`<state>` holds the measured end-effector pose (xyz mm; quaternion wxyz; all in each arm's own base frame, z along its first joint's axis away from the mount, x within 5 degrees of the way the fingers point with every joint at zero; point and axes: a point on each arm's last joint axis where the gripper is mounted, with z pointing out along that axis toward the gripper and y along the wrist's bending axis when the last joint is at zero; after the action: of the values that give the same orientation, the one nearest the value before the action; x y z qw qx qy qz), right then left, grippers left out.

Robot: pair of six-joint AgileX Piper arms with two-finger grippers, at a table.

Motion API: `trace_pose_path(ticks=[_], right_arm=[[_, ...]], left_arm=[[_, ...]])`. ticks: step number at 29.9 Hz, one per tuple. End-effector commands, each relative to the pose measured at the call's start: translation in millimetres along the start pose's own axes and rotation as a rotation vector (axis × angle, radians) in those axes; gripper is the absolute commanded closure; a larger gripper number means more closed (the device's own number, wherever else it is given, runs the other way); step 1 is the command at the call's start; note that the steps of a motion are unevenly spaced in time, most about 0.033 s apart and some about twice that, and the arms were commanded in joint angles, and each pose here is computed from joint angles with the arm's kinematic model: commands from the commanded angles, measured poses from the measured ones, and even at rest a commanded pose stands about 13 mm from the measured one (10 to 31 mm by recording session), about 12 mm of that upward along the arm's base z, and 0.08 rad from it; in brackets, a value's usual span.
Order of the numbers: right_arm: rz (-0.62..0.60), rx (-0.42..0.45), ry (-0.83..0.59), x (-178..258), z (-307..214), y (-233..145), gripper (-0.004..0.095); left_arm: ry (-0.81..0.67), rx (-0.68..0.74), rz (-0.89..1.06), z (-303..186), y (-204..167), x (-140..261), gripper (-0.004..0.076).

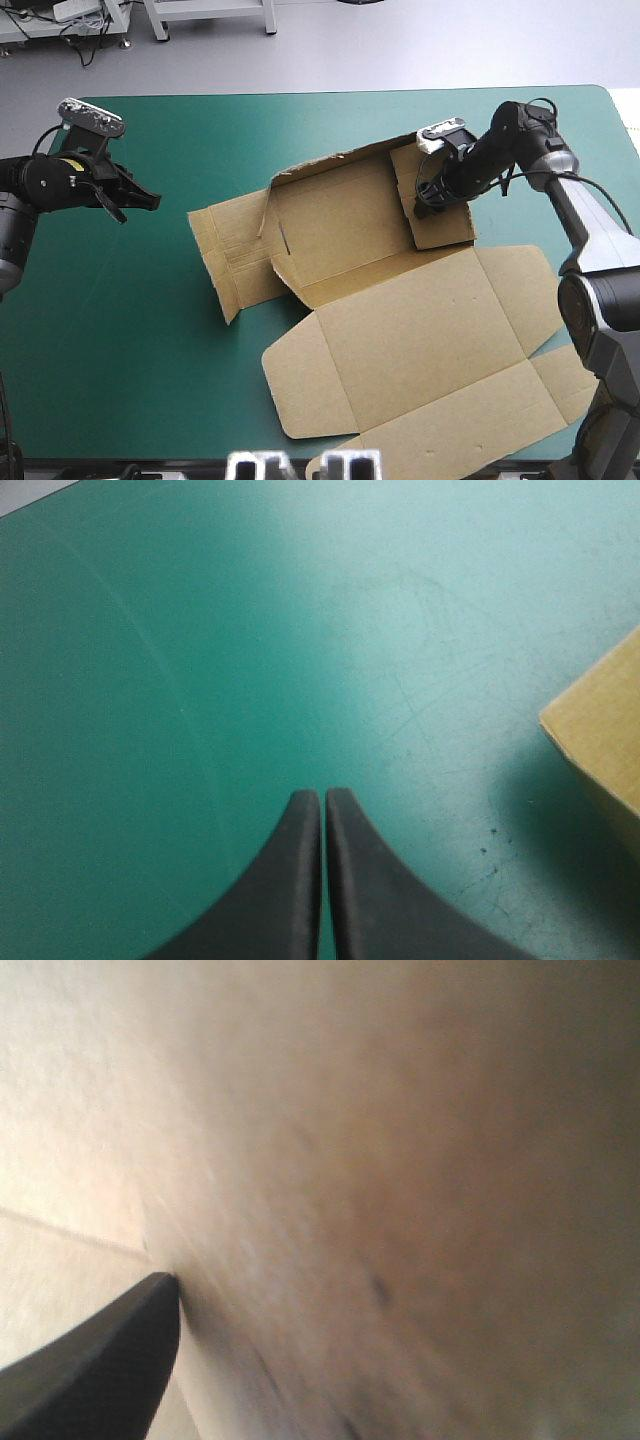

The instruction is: Fold the box

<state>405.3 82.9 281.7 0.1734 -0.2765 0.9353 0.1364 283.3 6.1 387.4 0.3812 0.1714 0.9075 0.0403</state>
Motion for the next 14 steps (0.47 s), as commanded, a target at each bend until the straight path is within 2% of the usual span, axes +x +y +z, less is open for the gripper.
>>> trace_pose_path(ticks=[1, 3, 8, 14], right_arm=[[-0.002, -0.012, -0.081, -10, -6, 2, 0.0263], [0.01, -0.029, -0.063, -9, 3, 0, 0.041], [0.0, -0.05, -0.06, -11, 7, 0, 0.0936], [-0.041, -0.039, -0.11, -26, -21, 3, 0.0932]], left_arm=[[-0.101, -0.031, -0.019, -17, 2, -10, 0.0718], [-0.102, -0.029, -0.02, -17, 2, -10, 0.0718], [-0.115, -0.005, -0.042, -17, 0, -12, 0.0718], [-0.108, -0.006, -0.071, -17, 1, -11, 0.0717]])
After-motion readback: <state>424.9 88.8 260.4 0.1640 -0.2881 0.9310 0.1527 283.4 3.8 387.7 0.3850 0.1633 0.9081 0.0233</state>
